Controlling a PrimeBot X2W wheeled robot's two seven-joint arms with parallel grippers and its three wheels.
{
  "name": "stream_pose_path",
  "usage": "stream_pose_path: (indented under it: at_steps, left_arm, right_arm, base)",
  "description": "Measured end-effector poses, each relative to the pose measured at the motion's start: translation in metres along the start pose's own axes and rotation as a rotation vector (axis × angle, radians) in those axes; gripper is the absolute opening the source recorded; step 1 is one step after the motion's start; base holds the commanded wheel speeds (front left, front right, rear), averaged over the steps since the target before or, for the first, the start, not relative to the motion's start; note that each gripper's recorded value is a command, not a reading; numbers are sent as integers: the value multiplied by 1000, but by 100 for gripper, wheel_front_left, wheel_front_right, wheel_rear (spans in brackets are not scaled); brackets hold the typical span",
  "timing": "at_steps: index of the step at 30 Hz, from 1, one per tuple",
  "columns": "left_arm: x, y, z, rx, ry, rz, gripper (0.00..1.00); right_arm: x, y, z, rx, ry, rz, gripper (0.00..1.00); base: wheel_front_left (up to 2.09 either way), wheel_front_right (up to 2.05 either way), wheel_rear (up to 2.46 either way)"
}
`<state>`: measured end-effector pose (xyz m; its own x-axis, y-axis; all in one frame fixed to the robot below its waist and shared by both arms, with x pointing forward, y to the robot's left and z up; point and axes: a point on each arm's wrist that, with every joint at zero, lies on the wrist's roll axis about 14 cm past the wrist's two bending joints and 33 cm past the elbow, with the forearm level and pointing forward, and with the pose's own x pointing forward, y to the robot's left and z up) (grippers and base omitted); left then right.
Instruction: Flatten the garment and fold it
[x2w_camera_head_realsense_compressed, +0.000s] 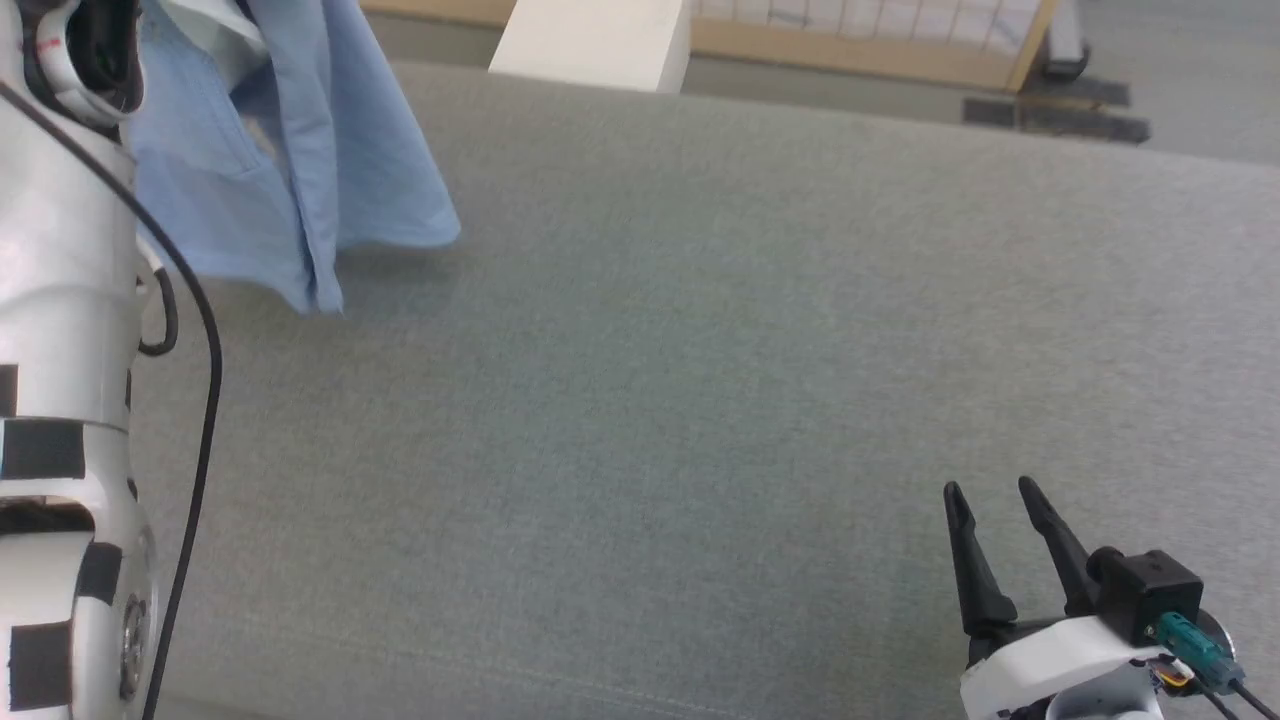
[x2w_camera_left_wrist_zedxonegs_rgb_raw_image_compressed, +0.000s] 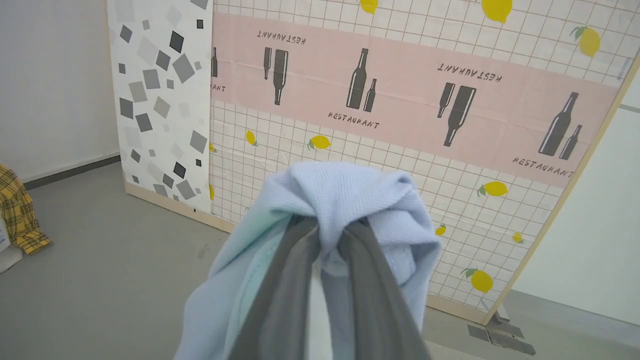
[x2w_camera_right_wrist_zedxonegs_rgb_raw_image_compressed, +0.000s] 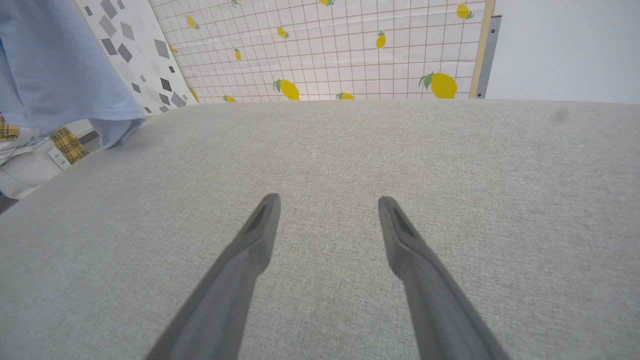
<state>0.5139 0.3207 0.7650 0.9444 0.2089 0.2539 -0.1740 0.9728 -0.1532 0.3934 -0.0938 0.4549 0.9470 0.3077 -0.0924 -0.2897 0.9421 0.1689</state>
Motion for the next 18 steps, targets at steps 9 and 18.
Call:
stream_pose_path:
  at_steps: [9, 18]
  left_arm:
    - [-2, -102, 59, -40, -111, -254, 0]
    - [-21, -223, 74, -118, -113, -535, 0]
  right_arm:
    - [-26, -18, 8, 13, -38, -73, 100]
    - [-57, -49, 16, 11, -76, -192, 100]
  base:
    - [0, 0, 0]
    - [0, 0, 0]
